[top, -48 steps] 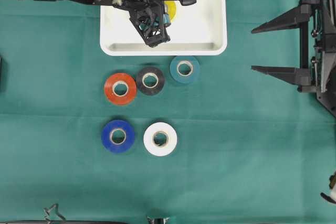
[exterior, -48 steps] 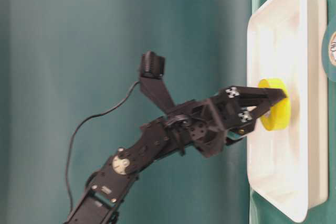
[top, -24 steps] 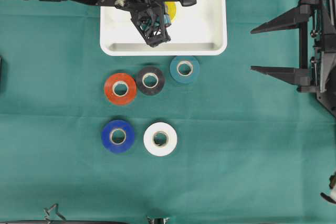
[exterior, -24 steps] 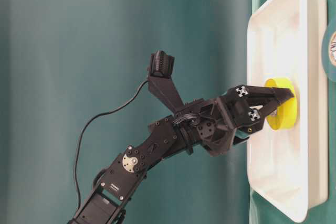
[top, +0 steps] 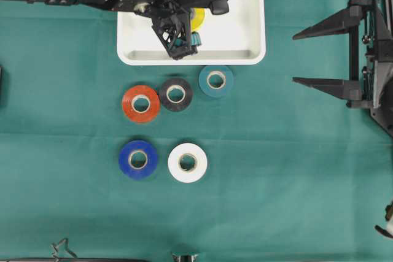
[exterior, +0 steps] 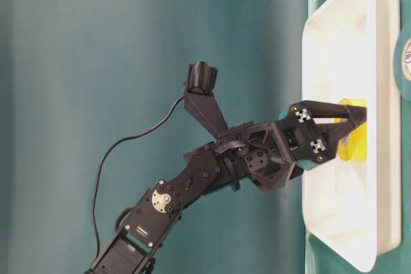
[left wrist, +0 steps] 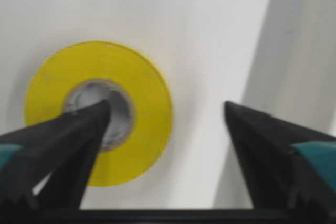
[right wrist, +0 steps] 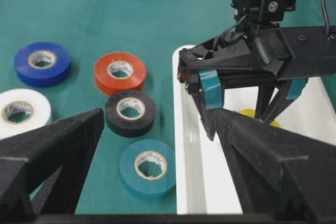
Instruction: Pick up the tape from a random location and place it into the white case.
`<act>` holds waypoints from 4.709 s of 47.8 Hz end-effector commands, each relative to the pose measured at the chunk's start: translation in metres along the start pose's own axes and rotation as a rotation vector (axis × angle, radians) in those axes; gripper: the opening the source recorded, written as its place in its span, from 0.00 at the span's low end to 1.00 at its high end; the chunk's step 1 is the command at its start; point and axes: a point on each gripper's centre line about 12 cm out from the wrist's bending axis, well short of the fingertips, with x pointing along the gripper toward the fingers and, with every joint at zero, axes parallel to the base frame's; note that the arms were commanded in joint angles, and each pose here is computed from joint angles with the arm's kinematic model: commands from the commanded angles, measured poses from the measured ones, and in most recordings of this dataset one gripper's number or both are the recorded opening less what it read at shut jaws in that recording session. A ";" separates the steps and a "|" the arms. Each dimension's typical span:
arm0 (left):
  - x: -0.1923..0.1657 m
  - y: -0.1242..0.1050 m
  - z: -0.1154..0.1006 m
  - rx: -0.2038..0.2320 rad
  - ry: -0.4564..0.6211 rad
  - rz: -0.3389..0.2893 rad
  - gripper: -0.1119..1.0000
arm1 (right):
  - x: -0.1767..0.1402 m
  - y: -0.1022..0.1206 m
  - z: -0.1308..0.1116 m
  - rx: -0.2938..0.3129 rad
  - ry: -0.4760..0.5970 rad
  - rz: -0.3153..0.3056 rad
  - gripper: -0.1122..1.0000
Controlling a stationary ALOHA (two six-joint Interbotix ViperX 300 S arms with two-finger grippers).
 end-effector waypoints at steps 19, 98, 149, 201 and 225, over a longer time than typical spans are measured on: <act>-0.021 0.003 0.018 -0.010 -0.087 0.005 0.99 | 0.001 -0.001 0.009 -0.004 -0.021 -0.003 0.92; -0.158 -0.073 0.045 0.130 -0.278 -0.100 0.99 | 0.001 -0.001 0.015 -0.004 -0.018 -0.004 0.92; -0.272 -0.053 -0.113 0.084 -0.712 -0.166 0.99 | -0.004 -0.001 0.020 -0.005 -0.038 -0.004 0.92; -0.251 -0.046 -0.178 0.069 -0.763 -0.176 0.99 | -0.001 0.007 0.009 0.010 0.008 0.031 0.92; -0.251 -0.046 -0.178 0.071 -0.764 -0.176 0.99 | 0.008 0.016 0.008 0.007 0.007 0.070 0.92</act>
